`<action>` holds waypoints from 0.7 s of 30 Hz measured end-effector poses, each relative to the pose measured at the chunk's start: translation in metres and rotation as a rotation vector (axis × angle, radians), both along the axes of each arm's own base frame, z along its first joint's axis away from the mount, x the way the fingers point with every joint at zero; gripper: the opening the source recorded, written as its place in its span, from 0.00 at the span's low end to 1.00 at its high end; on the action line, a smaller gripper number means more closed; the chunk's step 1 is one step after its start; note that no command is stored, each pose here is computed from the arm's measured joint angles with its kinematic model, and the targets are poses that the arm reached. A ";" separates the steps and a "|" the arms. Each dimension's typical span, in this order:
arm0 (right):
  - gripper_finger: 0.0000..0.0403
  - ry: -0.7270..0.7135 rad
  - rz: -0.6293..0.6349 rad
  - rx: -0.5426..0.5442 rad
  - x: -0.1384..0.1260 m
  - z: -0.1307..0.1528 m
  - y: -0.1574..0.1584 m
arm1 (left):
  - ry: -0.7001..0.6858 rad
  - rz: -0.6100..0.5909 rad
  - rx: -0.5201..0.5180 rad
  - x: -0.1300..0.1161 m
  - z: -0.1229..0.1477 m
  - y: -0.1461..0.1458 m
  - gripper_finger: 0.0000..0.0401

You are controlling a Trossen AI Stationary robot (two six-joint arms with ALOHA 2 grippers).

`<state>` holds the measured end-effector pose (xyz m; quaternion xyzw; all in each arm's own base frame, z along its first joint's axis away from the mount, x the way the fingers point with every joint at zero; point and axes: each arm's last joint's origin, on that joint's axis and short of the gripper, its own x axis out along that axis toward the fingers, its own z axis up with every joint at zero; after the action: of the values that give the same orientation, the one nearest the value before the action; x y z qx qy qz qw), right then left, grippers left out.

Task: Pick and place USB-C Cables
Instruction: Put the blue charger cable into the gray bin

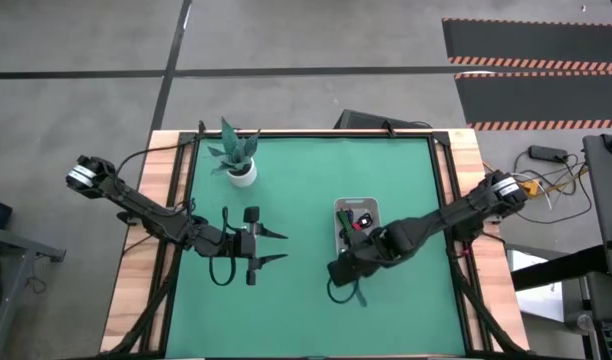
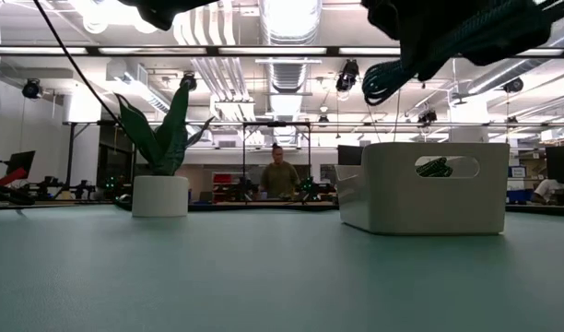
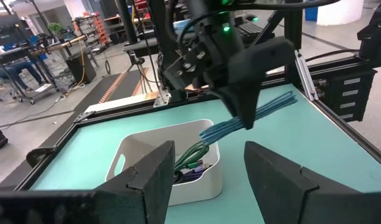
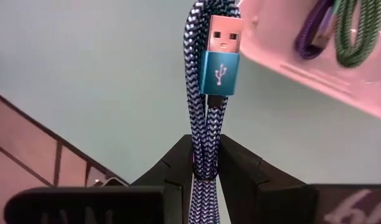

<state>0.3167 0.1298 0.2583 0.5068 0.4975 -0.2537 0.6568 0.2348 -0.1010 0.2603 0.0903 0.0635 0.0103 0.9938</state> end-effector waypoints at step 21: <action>0.15 0.126 0.071 -0.080 0.008 -0.005 -0.087 | 0.000 0.000 0.000 0.000 0.000 0.000 0.45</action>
<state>0.3248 0.0431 0.2531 0.4450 0.5449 -0.2812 0.6527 0.2348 -0.1010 0.2603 0.0904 0.0636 0.0104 0.9938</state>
